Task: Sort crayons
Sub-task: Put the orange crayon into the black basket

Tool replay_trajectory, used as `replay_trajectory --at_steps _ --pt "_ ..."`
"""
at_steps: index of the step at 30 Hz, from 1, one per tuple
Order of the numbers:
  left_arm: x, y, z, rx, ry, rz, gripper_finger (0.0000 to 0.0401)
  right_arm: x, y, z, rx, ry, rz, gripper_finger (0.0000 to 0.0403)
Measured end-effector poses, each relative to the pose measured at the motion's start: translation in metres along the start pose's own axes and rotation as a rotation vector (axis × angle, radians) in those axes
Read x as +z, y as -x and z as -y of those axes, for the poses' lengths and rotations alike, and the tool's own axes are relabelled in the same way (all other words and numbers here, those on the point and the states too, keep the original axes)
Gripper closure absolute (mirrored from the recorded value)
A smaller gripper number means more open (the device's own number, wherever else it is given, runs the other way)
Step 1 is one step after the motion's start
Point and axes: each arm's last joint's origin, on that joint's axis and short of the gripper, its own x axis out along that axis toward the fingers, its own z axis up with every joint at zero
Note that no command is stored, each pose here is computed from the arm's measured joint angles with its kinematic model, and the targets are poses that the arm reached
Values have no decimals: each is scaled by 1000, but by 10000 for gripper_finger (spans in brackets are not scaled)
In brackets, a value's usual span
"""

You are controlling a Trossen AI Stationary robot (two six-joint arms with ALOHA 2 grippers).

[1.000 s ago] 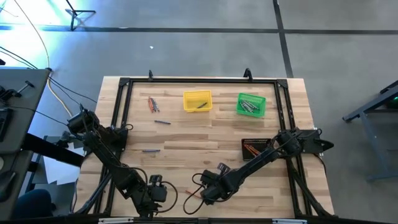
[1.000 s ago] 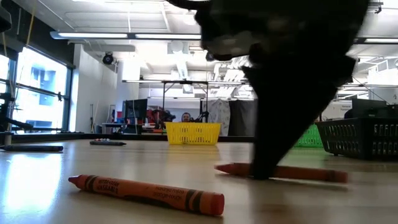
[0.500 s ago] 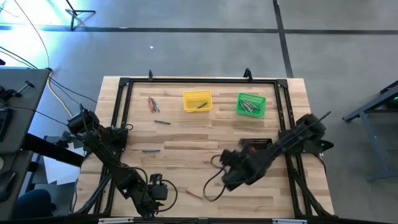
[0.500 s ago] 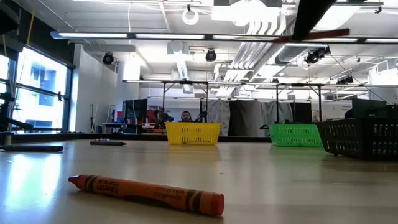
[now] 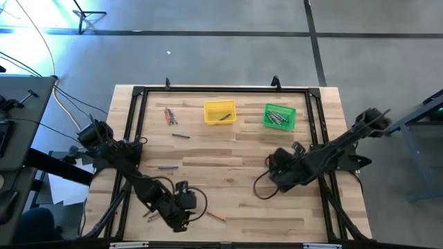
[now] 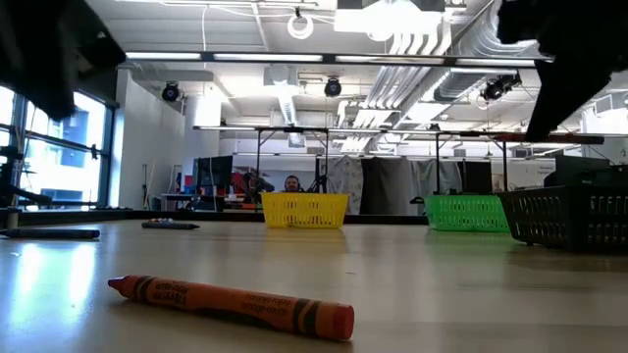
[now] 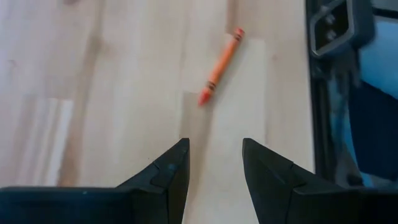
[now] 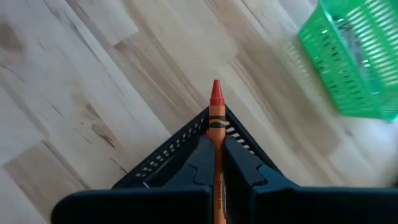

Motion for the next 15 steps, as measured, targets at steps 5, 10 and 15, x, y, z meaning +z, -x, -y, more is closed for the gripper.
replay_trajectory --at_steps 5,10,15 --pt "13 -4 -9 30 47 57 268 -20 -14 29 117 -83 70 400" --pt "25 -6 -10 -10 30 132 268 -41 -35 47 208 -168 100 400" --pt "34 -6 -8 -45 -8 203 268 -52 -45 55 246 -196 89 401"
